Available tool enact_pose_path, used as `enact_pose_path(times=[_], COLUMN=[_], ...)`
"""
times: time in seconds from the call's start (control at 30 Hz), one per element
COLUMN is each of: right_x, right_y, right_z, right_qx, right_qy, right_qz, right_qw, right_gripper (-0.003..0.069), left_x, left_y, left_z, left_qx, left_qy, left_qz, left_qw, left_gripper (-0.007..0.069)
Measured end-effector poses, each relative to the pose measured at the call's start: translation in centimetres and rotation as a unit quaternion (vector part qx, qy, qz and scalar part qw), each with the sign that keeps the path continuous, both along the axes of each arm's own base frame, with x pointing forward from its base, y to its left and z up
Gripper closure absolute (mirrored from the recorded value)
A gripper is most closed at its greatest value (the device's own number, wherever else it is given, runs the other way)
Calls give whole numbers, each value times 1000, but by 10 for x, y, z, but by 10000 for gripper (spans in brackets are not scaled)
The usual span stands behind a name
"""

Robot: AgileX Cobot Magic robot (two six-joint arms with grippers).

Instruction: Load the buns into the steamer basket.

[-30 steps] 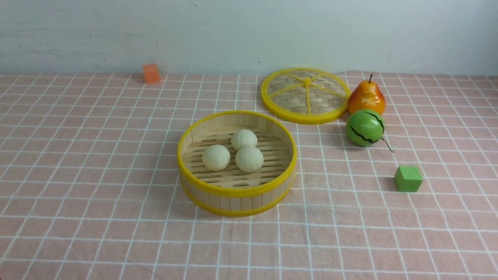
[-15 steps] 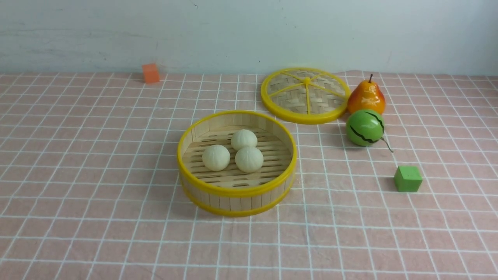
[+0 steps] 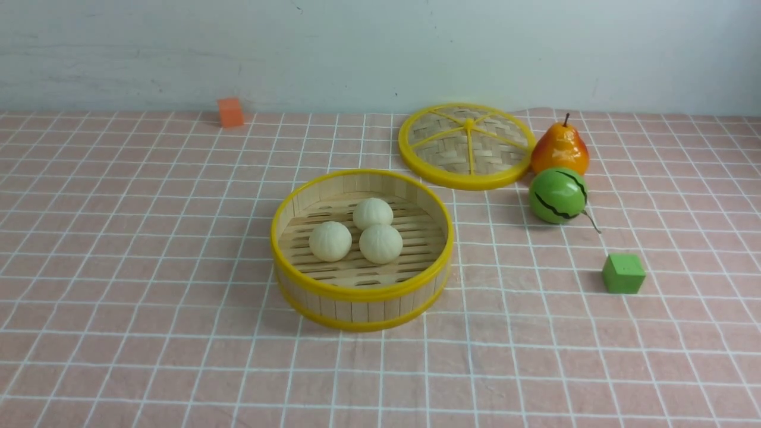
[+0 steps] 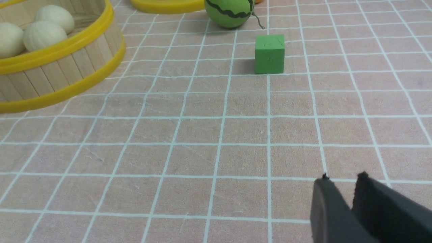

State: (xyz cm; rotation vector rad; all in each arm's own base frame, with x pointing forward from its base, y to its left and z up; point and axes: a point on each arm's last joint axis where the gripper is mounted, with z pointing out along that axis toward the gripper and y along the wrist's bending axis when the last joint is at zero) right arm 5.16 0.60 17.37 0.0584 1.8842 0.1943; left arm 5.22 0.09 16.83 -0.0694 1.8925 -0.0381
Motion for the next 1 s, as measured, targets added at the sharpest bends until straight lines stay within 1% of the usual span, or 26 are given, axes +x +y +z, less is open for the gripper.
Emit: enact_pose_path(times=[0.4,0.47,0.6,0.7,1.0], right_x=[0,0,0,0,0], right_y=[0,0,0,0,0], right_z=[0,0,0,0,0], right_qx=[0,0,0,0,0], right_qy=[0,0,0,0,0], right_qz=[0,0,0,0,0], right_qw=[1000,1000,1000,1000,1000], right_gripper=[525,523,514,510,499], left_x=[0,0,0,0,0], left_y=[0,-1,-4,-4,0], left_z=[0,0,0,0,0], left_qx=[2,2,2,1,1], left_qy=[2,2,2,2,2], left_qz=[-2,-7,-36,-40,1], left_qw=[1000,1000,999,999,1000], left_gripper=[638,638,638,638,638])
